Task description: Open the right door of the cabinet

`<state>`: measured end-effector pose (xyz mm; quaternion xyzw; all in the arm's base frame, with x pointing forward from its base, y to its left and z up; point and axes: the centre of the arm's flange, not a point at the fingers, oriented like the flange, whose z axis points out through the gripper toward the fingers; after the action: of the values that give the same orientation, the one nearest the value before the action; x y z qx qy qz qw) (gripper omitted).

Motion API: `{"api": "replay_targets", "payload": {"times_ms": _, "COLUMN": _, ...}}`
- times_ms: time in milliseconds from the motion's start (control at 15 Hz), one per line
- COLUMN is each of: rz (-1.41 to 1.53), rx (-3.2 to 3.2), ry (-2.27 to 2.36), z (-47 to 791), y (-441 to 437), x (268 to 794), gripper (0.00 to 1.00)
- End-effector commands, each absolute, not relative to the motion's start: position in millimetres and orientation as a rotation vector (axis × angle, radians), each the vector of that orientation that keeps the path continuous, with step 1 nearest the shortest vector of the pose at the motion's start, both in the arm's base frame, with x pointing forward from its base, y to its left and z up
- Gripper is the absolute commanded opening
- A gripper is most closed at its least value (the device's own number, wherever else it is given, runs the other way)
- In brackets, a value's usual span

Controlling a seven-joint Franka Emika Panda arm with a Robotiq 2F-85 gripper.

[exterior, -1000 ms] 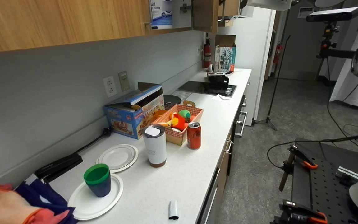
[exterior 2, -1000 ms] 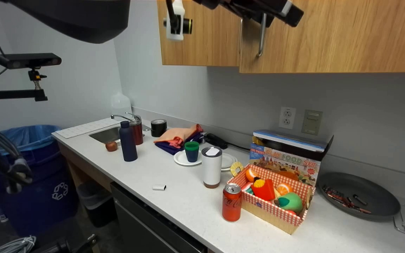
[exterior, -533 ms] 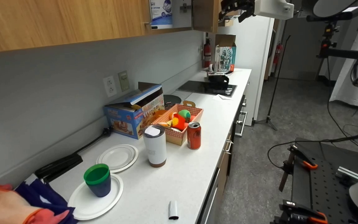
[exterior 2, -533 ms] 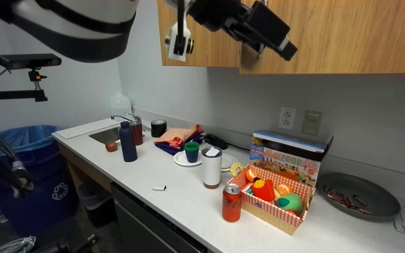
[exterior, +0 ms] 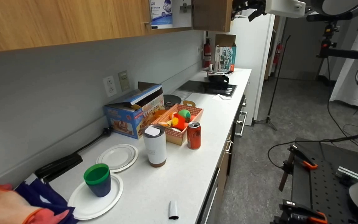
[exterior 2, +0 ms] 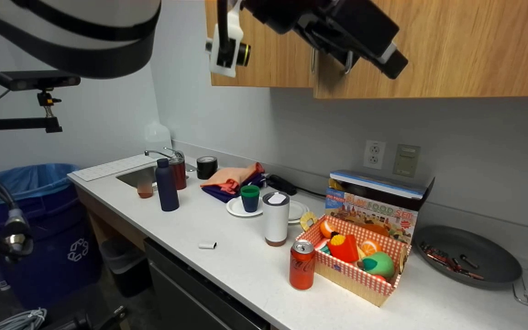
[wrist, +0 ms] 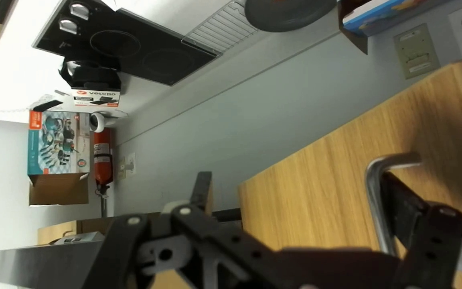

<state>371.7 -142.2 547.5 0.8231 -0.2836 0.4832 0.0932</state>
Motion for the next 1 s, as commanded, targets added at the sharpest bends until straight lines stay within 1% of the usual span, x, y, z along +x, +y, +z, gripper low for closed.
{"api": "replay_targets", "payload": {"times_ms": 0, "rz": 1.397, "rx": 2.284, "ry": -0.942, "z": 553.9, "y": -158.6, "x": 345.4, "gripper": 1.00}}
{"api": "replay_targets", "payload": {"times_ms": 400, "rz": 1.481, "rx": 2.224, "ry": -0.929, "z": 541.7, "y": -151.2, "x": 333.6, "gripper": 1.00}}
{"api": "replay_targets", "payload": {"times_ms": 933, "rz": 1.571, "rx": 2.175, "ry": -0.942, "z": 524.9, "y": -157.7, "x": 303.3, "gripper": 1.00}}
